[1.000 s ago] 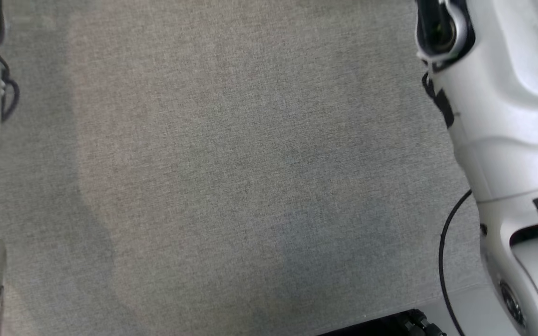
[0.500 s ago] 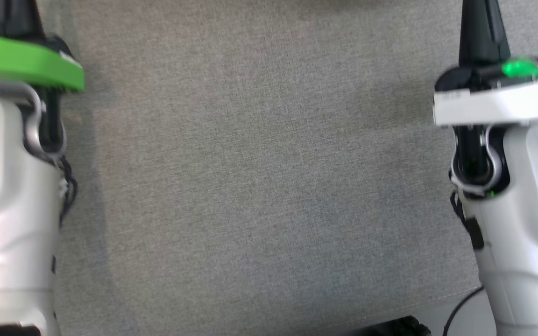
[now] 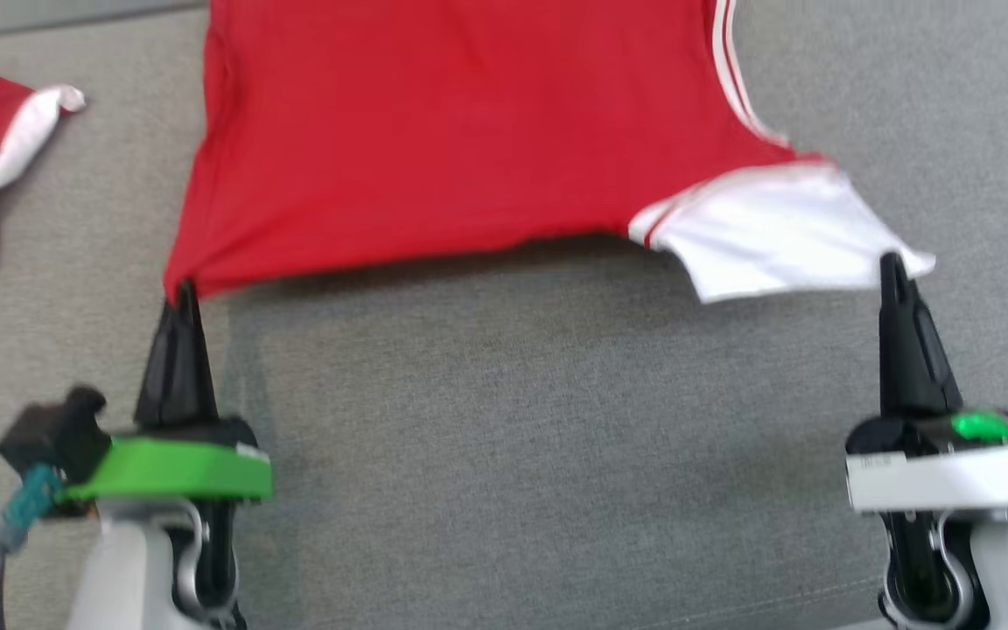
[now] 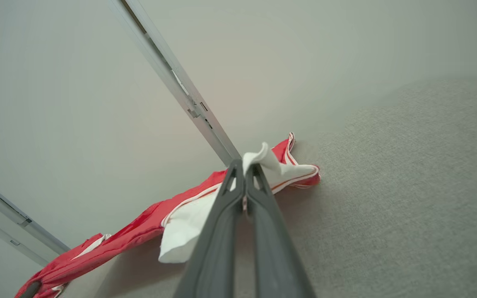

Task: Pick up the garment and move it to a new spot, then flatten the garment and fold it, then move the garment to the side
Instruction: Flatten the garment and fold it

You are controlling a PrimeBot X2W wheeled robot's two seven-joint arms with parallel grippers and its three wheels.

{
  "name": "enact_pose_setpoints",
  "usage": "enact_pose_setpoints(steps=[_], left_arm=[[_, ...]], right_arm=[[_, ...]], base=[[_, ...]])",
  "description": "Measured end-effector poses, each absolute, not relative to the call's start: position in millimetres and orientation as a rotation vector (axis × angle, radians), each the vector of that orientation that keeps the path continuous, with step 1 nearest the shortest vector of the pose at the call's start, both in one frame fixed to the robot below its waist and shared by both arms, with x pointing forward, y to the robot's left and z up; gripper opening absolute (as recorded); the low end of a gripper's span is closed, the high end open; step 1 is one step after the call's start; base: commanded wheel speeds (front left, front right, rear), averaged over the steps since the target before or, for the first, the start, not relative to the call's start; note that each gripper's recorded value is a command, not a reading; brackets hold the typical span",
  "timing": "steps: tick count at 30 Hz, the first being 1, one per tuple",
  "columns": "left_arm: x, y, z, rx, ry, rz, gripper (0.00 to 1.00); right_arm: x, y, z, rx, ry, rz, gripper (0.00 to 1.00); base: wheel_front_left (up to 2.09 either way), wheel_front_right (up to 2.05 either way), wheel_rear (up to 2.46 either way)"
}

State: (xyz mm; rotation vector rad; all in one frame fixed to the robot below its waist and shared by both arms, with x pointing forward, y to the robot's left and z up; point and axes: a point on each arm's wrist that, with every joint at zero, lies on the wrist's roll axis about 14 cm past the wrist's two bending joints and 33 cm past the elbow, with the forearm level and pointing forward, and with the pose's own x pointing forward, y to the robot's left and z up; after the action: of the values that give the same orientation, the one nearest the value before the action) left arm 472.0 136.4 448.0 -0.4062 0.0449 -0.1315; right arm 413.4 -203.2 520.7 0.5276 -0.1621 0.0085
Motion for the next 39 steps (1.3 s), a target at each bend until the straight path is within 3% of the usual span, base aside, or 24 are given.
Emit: enact_pose_setpoints(steps=[9, 17, 26, 35, 39], left_arm=[[387, 143, 455, -0.444, 0.079, -0.088, 0.0], [366, 144, 439, -0.452, 0.162, -0.065, 0.0], [374, 136, 418, -0.475, 0.225, -0.062, 0.0], [426, 130, 431, -0.51, 0.184, -0.062, 0.0], [451, 130, 429, -0.527, 0.195, -0.038, 0.0]], right_arm=[[344, -199, 536, 0.563, -0.104, 0.014, 0.0], [338, -179, 501, 0.618, 0.032, 0.03, 0.0], [359, -175, 478, 0.621, 0.072, 0.017, 0.0], [417, -179, 495, 0.577, -0.018, 0.031, 0.0], [449, -172, 487, 0.553, 0.025, 0.056, 0.0]], base=[[0.0, 0.0, 0.0], [0.0, 0.0, 0.0], [0.0, 0.0, 0.0], [0.0, 0.0, 0.0], [0.0, 0.0, 0.0]])
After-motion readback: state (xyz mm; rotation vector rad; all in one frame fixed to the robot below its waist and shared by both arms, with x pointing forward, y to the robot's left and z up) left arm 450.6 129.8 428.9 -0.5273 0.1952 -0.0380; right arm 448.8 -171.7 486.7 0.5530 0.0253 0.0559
